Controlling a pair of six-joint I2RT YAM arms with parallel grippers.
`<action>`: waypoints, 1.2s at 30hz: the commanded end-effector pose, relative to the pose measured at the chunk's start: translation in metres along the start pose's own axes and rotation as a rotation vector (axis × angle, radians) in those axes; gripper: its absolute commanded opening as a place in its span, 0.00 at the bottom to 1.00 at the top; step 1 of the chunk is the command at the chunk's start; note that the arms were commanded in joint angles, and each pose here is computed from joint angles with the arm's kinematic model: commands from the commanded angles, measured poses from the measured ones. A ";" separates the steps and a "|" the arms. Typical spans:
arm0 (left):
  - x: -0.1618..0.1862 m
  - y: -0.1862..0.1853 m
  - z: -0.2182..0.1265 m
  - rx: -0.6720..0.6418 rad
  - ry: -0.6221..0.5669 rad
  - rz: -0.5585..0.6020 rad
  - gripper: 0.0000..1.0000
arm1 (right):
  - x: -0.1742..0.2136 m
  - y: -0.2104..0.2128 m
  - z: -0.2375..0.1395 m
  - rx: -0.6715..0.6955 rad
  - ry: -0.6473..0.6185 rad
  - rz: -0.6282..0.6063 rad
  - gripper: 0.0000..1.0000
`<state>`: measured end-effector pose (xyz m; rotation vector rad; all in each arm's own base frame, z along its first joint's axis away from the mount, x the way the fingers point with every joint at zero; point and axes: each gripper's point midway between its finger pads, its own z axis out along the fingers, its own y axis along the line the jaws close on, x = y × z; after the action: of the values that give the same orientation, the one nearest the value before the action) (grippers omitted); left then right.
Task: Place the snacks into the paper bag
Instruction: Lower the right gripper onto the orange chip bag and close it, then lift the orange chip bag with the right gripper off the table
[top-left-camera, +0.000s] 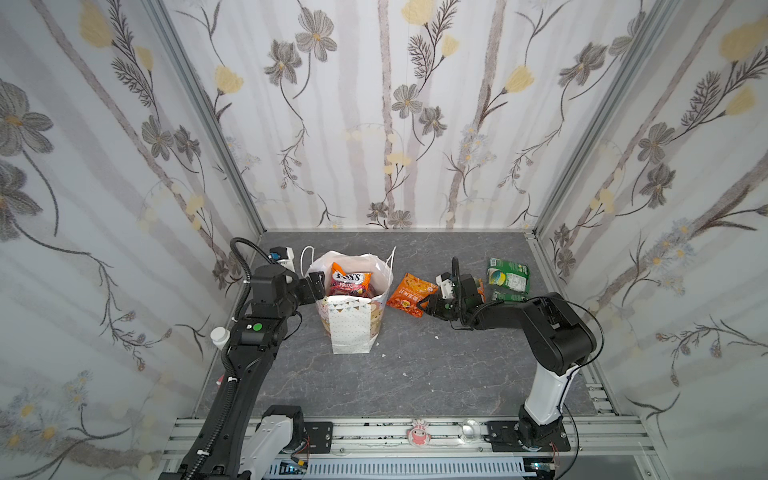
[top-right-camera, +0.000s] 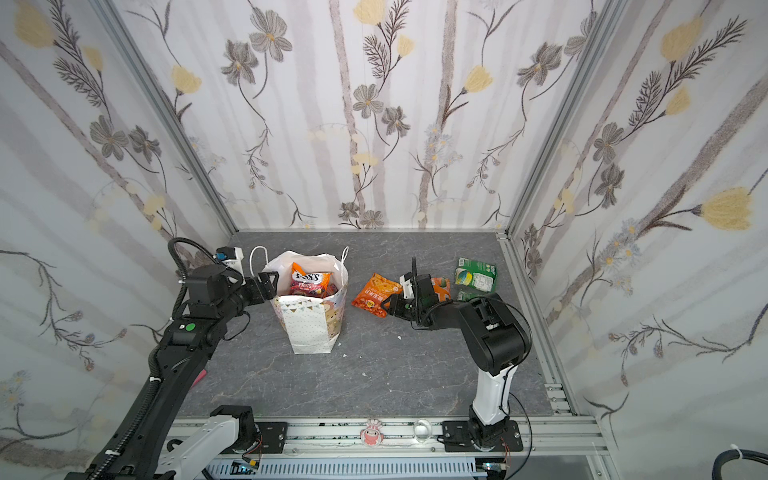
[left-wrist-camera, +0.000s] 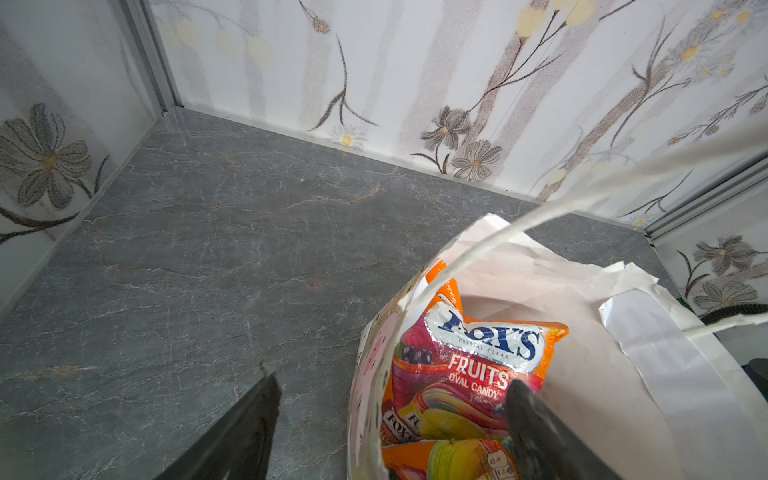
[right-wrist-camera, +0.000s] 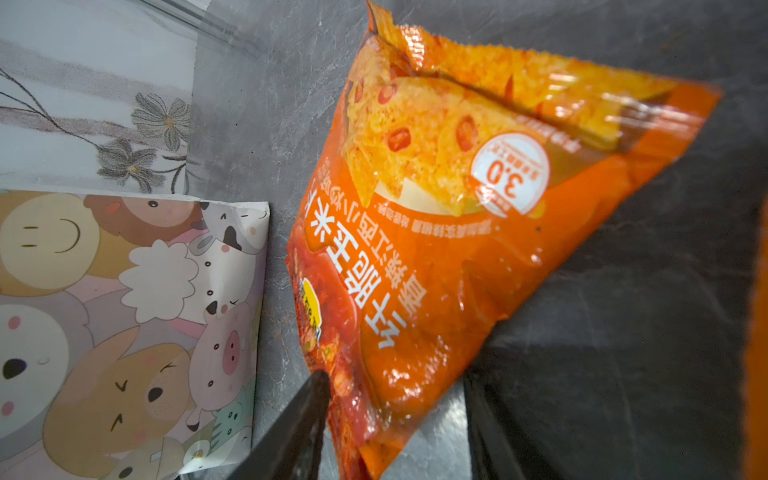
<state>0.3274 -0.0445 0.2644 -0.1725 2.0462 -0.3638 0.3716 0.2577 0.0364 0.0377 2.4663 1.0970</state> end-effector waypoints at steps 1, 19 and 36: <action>-0.006 -0.002 -0.001 0.011 -0.025 0.013 0.85 | 0.003 -0.006 0.003 0.026 0.020 0.007 0.52; -0.008 -0.001 -0.003 0.000 -0.037 0.016 0.84 | 0.001 -0.018 0.010 0.102 0.037 0.004 0.00; -0.010 0.000 -0.005 -0.008 -0.045 0.017 0.84 | -0.019 0.030 -0.055 0.161 -0.108 -0.144 0.00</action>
<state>0.3256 -0.0427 0.2685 -0.1735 2.0316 -0.3538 0.3650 0.2412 0.0857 -0.0107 2.4321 0.8636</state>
